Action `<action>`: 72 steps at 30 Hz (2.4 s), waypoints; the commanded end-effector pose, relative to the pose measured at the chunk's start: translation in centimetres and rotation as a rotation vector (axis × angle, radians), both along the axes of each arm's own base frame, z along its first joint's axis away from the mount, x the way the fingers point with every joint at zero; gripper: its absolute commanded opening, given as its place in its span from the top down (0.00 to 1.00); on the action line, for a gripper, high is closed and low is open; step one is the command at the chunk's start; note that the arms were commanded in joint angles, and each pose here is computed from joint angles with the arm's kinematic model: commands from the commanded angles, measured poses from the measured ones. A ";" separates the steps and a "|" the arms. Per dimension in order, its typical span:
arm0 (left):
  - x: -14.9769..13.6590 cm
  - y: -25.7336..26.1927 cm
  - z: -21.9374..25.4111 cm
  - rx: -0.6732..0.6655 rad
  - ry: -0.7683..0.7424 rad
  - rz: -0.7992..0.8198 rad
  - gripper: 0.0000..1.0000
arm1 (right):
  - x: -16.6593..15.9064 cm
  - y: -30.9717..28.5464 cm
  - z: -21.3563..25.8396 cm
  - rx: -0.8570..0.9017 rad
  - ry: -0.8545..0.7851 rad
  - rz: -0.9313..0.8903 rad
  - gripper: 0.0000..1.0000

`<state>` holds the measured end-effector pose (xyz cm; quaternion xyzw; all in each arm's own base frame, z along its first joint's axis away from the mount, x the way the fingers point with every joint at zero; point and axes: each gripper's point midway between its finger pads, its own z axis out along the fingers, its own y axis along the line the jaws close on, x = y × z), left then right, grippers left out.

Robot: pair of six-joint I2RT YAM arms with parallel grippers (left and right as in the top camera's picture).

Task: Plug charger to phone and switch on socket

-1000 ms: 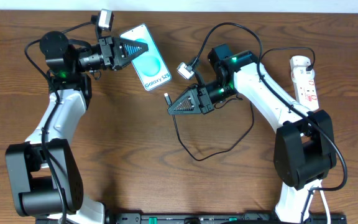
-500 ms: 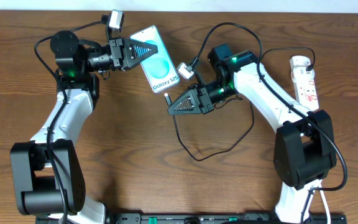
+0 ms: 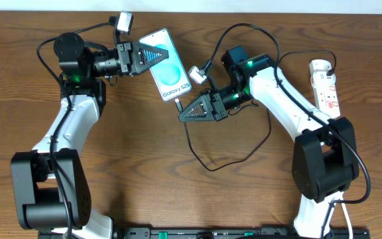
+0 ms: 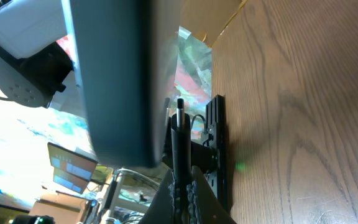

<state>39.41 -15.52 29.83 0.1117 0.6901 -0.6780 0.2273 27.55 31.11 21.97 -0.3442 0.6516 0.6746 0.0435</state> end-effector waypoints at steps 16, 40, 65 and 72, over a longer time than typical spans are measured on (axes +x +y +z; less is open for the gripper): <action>-0.7 0.0 0.2 0.017 -0.063 -0.044 0.93 | 0.2 0.2 0.6 0.015 0.001 0.002 0.99; 0.3 0.3 -1.2 0.016 0.013 0.006 0.93 | 0.4 0.0 0.5 0.009 0.002 -0.005 0.99; -0.2 0.4 -1.2 0.018 0.007 -0.024 0.92 | 0.5 -0.2 0.2 -0.013 0.000 -0.011 0.99; -0.2 0.4 -1.3 0.019 0.000 -0.025 0.93 | 0.6 -0.2 0.2 -0.013 0.000 -0.012 0.99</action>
